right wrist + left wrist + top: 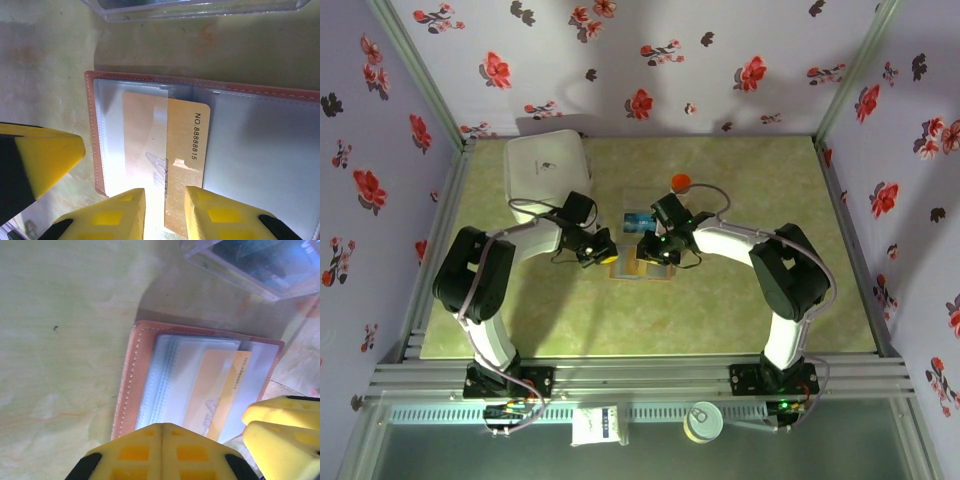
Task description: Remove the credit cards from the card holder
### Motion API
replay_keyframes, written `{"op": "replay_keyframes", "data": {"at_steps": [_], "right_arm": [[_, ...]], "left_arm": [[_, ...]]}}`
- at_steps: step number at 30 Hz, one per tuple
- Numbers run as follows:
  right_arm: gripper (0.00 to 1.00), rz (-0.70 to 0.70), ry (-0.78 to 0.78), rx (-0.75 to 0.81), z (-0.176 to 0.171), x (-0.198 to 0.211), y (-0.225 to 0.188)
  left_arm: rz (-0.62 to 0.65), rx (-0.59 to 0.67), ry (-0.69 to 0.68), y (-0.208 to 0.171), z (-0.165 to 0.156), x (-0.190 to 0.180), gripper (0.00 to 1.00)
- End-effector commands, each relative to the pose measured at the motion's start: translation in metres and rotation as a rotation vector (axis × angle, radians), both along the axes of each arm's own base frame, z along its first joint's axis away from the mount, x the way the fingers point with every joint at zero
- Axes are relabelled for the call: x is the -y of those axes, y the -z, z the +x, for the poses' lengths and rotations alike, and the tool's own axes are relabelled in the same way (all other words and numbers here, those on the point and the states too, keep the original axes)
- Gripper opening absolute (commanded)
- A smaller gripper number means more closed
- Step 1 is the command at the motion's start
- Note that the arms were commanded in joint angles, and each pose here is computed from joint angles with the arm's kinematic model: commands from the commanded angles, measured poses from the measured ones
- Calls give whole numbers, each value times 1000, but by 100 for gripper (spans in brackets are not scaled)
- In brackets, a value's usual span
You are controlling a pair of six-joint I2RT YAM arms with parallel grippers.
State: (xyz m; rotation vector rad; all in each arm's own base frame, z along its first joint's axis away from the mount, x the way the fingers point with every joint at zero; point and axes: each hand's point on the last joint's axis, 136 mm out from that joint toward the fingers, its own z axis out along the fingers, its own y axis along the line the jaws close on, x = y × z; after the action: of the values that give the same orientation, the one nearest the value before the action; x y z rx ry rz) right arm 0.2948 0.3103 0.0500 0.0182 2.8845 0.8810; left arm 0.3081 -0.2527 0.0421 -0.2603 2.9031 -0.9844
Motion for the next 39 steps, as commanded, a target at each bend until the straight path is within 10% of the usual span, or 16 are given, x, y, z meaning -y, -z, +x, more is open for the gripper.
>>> {"op": "replay_keyframes", "data": {"at_steps": [1,39], "right_arm": [[27,-1,21,5,0,6,-3],[26,115,44,-60,5,-1,18]], "left_arm": [[3,35,19,-15,3,2,4],[65,-51,110,22,-14,23,0]]}}
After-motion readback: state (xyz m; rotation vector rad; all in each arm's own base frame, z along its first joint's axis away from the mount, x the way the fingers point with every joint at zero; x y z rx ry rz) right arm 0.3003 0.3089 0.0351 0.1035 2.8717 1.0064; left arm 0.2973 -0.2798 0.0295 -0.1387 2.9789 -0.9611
